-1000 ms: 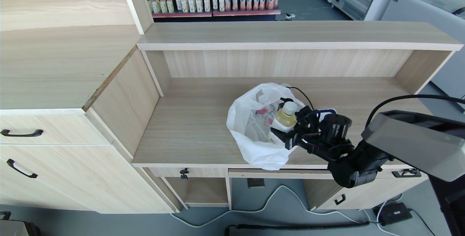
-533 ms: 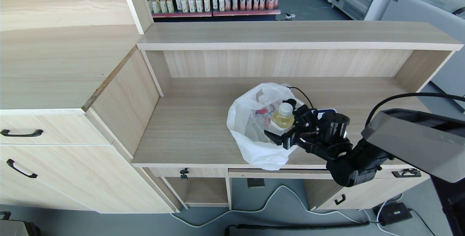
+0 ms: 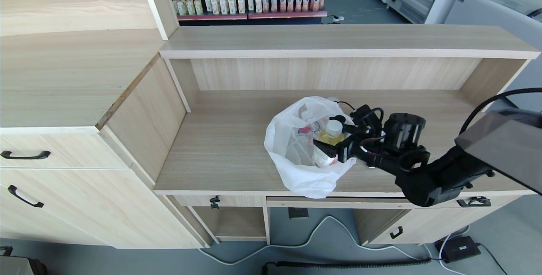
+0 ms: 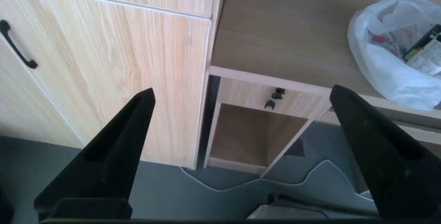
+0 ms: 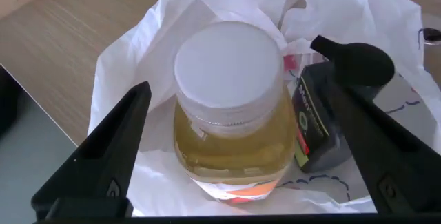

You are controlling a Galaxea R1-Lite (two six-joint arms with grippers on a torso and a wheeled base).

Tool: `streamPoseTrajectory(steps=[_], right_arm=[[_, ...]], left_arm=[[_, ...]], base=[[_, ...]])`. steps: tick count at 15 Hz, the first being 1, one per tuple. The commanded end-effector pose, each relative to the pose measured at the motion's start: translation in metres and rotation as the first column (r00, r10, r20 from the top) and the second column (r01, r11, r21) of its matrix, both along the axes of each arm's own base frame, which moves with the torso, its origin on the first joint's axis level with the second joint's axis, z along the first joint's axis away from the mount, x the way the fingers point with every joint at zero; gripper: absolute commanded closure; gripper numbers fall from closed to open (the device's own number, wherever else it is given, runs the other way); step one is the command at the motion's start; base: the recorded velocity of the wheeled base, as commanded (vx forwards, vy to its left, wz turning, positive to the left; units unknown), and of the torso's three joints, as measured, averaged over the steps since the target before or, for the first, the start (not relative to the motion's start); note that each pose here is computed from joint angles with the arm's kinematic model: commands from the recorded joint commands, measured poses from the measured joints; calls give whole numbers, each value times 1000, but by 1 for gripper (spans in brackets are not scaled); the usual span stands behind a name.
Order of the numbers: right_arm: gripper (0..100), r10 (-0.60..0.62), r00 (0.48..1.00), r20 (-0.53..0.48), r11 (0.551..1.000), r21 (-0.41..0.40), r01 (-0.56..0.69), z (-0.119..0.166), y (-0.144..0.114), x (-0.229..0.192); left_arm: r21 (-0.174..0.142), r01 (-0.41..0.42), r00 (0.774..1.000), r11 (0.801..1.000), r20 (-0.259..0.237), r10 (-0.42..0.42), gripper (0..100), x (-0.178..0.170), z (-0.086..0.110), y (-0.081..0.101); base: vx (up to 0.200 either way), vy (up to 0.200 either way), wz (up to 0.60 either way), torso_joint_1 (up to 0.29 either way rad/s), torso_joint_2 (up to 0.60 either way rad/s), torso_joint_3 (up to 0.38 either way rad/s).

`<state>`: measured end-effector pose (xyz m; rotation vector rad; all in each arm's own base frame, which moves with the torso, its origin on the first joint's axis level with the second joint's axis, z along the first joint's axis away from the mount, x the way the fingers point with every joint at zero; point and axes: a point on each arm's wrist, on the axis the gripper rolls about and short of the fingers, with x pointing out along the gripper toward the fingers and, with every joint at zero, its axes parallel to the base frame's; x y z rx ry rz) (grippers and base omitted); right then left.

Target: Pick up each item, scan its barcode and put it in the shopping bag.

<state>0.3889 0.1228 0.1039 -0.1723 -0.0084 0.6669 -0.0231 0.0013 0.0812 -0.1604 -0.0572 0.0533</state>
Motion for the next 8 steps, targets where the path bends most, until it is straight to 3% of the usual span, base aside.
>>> streamPoseTrajectory(steps=[1,5,8], right_arm=[[0,-65,996,68,998,13,64,46,-31,-29],[0,-163,974,159,987,39,159,99,-77,-103],[0,-240,956,171,970,-3,244,129,-103,-148]], left_arm=[[-1,-1,1000,1000,1,1,0,0,0,0],[-1,-1,1000,1000,1,1,0,0,0,0],[-1,-1,1000,1000,1,1,0,0,0,0]], base=[[0,0,0,0,0,0],[0,0,0,0,0,0],[0,0,0,0,0,0]])
